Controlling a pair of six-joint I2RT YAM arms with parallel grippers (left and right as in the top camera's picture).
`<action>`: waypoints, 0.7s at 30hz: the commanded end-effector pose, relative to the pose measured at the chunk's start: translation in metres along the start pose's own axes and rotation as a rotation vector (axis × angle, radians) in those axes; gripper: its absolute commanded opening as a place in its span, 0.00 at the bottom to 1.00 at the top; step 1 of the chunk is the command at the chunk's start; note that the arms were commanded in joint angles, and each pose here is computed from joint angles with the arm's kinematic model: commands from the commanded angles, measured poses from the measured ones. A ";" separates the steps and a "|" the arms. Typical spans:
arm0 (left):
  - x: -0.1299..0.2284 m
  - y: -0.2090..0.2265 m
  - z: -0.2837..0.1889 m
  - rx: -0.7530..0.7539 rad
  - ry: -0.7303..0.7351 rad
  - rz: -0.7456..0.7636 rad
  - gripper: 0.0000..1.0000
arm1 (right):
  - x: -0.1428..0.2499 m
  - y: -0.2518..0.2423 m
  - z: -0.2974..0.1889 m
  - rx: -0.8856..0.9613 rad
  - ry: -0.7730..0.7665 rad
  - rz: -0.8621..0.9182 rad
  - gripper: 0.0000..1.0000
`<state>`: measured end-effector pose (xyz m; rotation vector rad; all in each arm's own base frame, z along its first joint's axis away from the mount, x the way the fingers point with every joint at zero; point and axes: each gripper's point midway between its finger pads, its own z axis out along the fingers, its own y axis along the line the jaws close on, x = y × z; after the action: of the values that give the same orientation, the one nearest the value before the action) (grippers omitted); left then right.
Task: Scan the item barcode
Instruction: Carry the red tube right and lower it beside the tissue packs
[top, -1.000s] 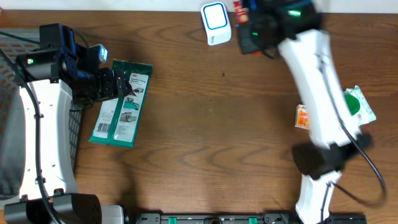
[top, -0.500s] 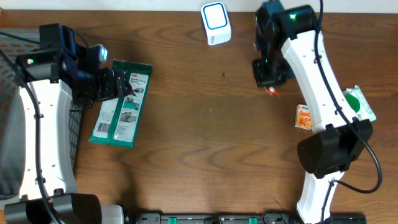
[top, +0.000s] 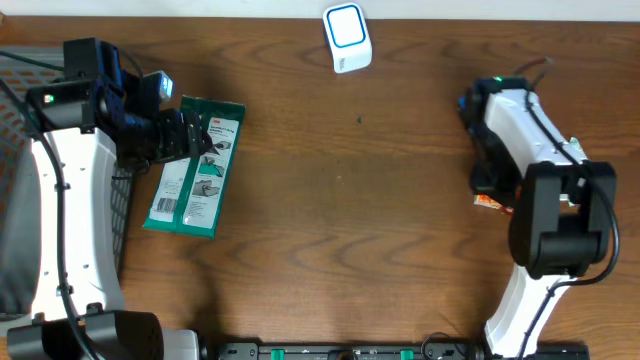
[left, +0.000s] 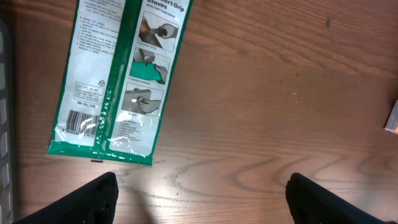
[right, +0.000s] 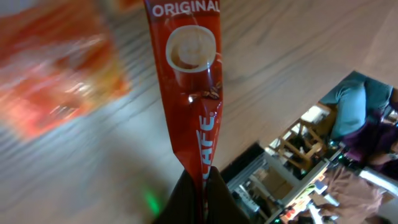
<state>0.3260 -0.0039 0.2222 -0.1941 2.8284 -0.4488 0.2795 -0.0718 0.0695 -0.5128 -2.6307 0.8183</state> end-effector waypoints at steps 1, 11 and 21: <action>0.001 -0.002 -0.004 0.005 -0.008 -0.002 0.87 | -0.007 -0.011 0.007 0.038 -0.030 0.075 0.22; 0.001 -0.002 -0.004 0.005 -0.008 -0.003 0.87 | -0.011 0.007 0.007 -0.063 -0.027 0.030 0.99; 0.001 -0.002 -0.004 0.005 -0.008 -0.003 0.87 | 0.017 0.089 -0.020 -0.528 0.082 -0.241 0.96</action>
<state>0.3260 -0.0039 0.2222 -0.1941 2.8284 -0.4488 0.2913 -0.0374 0.0395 -0.4976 -2.7227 0.4166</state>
